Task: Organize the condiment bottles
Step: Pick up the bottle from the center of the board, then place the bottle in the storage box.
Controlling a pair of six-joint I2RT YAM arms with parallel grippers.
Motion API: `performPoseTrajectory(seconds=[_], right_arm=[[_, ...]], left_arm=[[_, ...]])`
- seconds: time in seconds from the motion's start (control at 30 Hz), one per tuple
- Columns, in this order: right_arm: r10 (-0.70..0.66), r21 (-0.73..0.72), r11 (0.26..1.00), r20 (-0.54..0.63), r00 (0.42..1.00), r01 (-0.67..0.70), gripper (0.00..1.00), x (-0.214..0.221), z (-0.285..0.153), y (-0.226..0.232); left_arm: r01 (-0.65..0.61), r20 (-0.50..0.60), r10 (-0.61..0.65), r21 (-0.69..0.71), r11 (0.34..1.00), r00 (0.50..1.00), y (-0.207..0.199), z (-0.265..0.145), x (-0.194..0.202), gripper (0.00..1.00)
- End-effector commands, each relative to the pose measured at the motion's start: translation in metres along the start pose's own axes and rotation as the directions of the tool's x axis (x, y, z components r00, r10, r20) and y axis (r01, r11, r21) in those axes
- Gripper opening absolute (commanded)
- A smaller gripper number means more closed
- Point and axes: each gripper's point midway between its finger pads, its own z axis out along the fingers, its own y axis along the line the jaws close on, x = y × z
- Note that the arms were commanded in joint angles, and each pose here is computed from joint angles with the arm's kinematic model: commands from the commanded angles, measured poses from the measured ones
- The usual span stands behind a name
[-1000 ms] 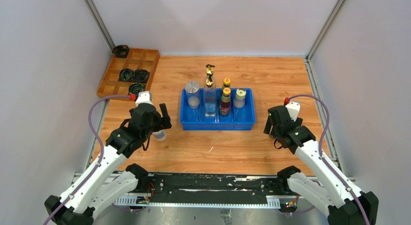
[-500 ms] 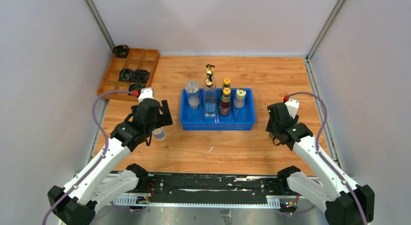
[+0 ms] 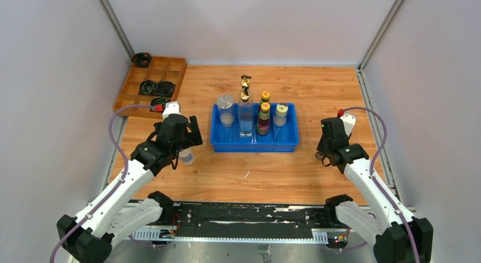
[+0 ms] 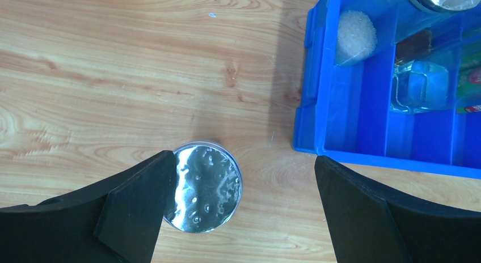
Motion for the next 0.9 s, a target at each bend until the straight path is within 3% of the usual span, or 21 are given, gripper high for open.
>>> performPoseTrajectory(seconds=[0.0, 0.13, 0.63, 0.87], right_arm=[[-0.041, -0.033, 0.999, -0.055, 0.998, 0.040, 0.06, 0.015, 0.000, 0.000], [-0.057, -0.034, 0.998, -0.045, 0.997, 0.056, 0.00, 0.008, -0.011, -0.005], [-0.014, -0.124, 0.992, 0.083, 0.996, 0.024, 0.00, -0.050, -0.070, -0.005], [-0.045, -0.251, 0.965, 0.119, 0.992, 0.074, 0.00, -0.091, -0.097, 0.021]], left_arm=[[0.010, 0.009, -0.010, 0.008, 1.000, 1.000, -0.004, -0.001, -0.005, 1.00], [0.010, 0.012, -0.010, 0.019, 1.000, 1.000, -0.005, -0.002, -0.006, 1.00], [0.012, 0.007, -0.012, 0.059, 0.998, 1.000, -0.017, 0.003, -0.006, 1.00], [0.013, 0.003, -0.013, 0.067, 0.998, 1.000, -0.019, 0.004, -0.006, 1.00]])
